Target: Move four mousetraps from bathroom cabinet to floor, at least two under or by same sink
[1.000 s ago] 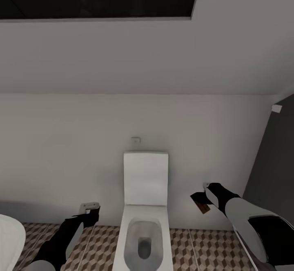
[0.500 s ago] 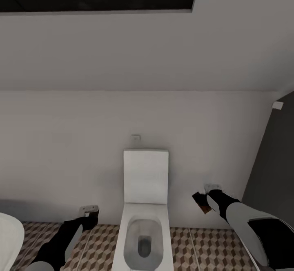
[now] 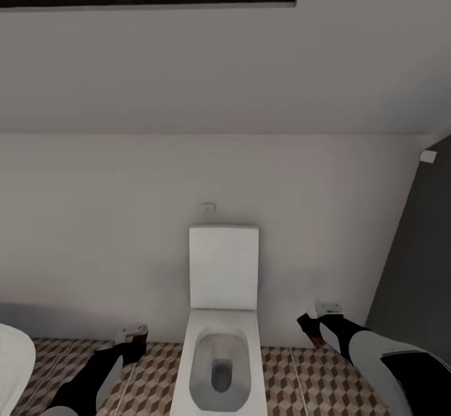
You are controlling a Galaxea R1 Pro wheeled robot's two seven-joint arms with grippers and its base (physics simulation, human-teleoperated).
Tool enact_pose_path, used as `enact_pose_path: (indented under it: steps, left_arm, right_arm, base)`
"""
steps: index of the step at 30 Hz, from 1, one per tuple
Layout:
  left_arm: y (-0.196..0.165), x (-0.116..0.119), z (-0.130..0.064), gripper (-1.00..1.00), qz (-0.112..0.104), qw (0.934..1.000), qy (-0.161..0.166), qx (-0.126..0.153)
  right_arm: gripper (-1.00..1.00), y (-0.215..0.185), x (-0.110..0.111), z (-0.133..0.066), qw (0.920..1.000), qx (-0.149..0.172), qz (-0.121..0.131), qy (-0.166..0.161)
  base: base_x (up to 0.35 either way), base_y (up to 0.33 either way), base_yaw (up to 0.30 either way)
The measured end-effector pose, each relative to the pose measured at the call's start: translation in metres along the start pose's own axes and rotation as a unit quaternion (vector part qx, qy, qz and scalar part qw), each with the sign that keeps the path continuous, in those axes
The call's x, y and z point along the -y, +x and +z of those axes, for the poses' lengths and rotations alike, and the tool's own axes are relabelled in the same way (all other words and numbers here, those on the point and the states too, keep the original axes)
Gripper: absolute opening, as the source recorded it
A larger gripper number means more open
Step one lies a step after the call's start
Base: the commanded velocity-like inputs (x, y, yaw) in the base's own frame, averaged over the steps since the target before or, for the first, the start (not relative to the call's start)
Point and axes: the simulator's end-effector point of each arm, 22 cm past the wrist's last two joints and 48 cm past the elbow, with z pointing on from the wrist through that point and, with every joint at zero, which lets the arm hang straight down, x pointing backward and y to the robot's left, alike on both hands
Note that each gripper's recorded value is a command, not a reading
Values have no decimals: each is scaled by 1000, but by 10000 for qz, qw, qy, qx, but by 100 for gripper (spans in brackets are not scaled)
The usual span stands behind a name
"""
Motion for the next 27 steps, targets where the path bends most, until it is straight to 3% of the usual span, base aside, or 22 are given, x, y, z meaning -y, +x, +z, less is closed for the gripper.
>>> enact_pose_path:
  steps: [11,17,21,27]
  left_arm:
    - [15,0,14,-100,21,10000,-15,4]
    - [26,-1,23,-100,12,10000,-37,-2]
    - [43,-3,31,-100,4,10000,-67,-68]
    - [60,-4,40,-100,-1,9999,-88,-135]
  right_arm:
    - [-100,33,-3,17,9999,-133,-13,-5]
    - [-100,36,-6,24,10000,-29,37,-14]
    - [-100,31,-7,30,9996,225,164,-26]
    - [-100,68,-7,42,9997,169,181,-14]
  base:
    - [0,0,0]
    - [0,0,0]
    - [0,0,0]
    - [0,0,0]
